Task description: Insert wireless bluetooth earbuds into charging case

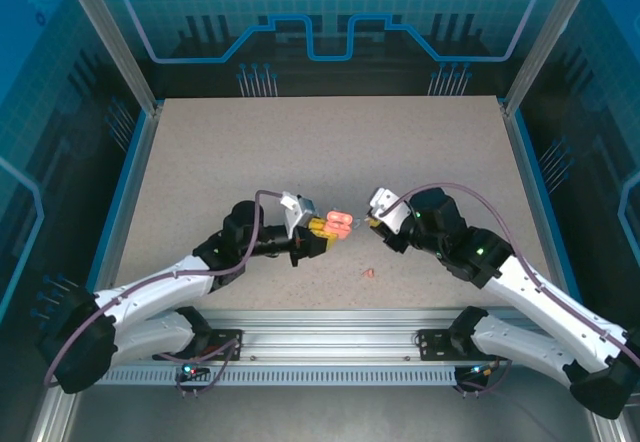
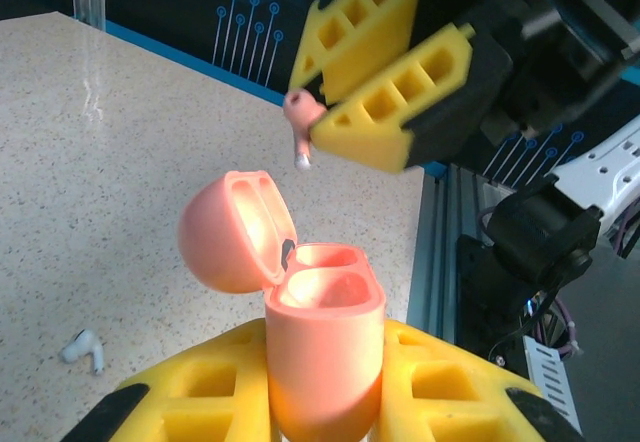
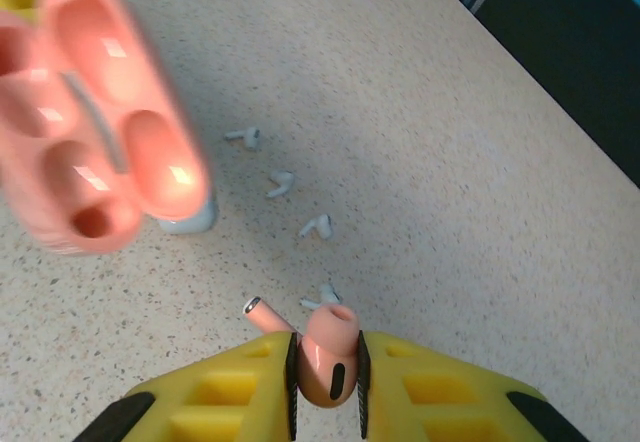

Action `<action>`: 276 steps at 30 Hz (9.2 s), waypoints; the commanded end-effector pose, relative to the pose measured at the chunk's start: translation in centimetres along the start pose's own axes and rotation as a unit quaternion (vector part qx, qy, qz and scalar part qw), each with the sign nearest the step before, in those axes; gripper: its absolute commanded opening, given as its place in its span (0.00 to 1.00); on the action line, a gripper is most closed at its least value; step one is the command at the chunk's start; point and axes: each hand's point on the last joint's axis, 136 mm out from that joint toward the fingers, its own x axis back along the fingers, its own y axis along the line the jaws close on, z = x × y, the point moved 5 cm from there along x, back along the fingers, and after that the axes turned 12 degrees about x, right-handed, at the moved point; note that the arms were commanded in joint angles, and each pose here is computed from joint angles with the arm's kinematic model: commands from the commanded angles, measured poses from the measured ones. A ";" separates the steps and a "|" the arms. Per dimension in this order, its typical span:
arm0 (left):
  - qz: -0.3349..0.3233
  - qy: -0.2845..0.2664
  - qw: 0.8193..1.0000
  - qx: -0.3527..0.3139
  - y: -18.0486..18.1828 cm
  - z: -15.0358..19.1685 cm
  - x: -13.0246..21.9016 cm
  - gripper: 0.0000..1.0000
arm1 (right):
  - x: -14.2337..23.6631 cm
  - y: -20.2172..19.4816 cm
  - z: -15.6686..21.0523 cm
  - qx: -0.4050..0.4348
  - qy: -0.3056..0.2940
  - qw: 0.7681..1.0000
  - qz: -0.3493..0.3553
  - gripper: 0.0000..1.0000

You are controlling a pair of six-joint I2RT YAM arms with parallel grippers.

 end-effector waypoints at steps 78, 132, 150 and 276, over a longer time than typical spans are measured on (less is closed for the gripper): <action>0.036 0.007 0.999 -0.020 -1.6 -1.1 -0.1 0.06 | -0.1 3.8 -5.4 0.324 0.010 0.945 -0.045 0.30; -0.014 -0.123 0.987 -0.098 -2.5 -2.2 4.2 0.03 | -6.9 10.4 11.4 -0.438 0.275 0.846 -0.127 0.63; -0.014 -0.119 0.988 -0.100 -2.6 -2.1 4.2 0.03 | -9.7 9.5 11.9 -0.451 0.289 0.834 -0.133 0.44; 0.013 -0.093 0.995 -0.031 -1.1 -2.0 1.0 0.03 | -1.6 3.5 -9.5 0.082 -0.079 0.993 0.007 0.21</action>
